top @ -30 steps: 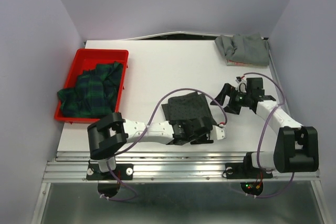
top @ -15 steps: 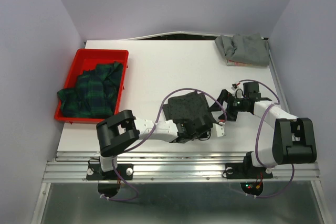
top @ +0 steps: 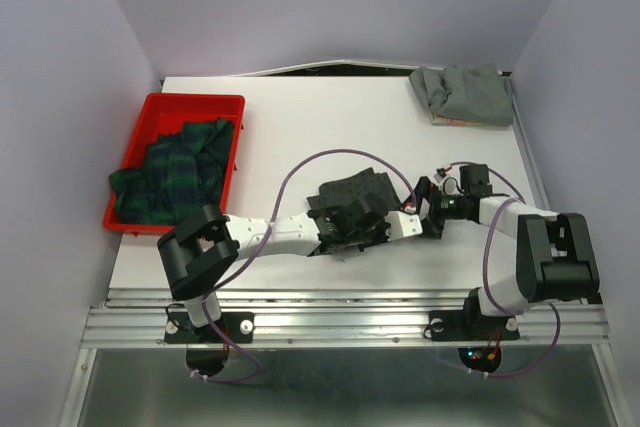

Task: Fold and stack the skirts
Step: Neatly place the folded skirt to the corner

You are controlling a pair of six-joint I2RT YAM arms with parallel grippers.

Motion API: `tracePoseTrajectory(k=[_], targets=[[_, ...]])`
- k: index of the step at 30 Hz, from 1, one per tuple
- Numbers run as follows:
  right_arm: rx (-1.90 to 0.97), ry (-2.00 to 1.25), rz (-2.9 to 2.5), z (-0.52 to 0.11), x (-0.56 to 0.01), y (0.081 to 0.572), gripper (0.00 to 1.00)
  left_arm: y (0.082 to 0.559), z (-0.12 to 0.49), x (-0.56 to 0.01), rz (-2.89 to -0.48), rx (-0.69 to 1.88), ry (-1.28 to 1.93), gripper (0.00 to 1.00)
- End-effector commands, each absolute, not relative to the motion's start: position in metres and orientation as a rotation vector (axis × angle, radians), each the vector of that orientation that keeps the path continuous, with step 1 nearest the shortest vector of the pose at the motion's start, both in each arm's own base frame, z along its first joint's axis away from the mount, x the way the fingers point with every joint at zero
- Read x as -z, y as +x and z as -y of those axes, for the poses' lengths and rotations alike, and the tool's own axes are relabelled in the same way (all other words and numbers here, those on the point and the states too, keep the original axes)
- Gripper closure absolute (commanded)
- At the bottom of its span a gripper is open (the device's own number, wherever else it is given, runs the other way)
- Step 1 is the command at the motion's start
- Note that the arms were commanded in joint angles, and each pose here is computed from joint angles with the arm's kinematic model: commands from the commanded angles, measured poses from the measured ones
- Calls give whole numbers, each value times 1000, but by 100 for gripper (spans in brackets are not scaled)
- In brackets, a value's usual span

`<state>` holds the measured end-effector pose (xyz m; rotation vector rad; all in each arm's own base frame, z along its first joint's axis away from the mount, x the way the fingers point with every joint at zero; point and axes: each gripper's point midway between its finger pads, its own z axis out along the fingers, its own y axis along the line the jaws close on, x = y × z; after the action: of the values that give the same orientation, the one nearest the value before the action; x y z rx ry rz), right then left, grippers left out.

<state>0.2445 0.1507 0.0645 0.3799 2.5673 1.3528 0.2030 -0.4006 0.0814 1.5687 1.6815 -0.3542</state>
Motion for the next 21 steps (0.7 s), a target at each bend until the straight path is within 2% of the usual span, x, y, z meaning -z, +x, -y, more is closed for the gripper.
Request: tracePoseTrajectory(k=[1,12,16,21], targets=[[-1464,373,-2504,-157,-70,254,0,199,415,-116,-1591,462,1518,100],[-1558,326,-2483,-186,-64,260,1,209,415,-109,-1621,470,1509,100],[-1546,348,-2489,-185,-61,261,9,221,415,-107,-1650,478,1481,100],[-1536,363,-2480,-185,-60,267,25,228,415,-104,-1662,480,1470,100]])
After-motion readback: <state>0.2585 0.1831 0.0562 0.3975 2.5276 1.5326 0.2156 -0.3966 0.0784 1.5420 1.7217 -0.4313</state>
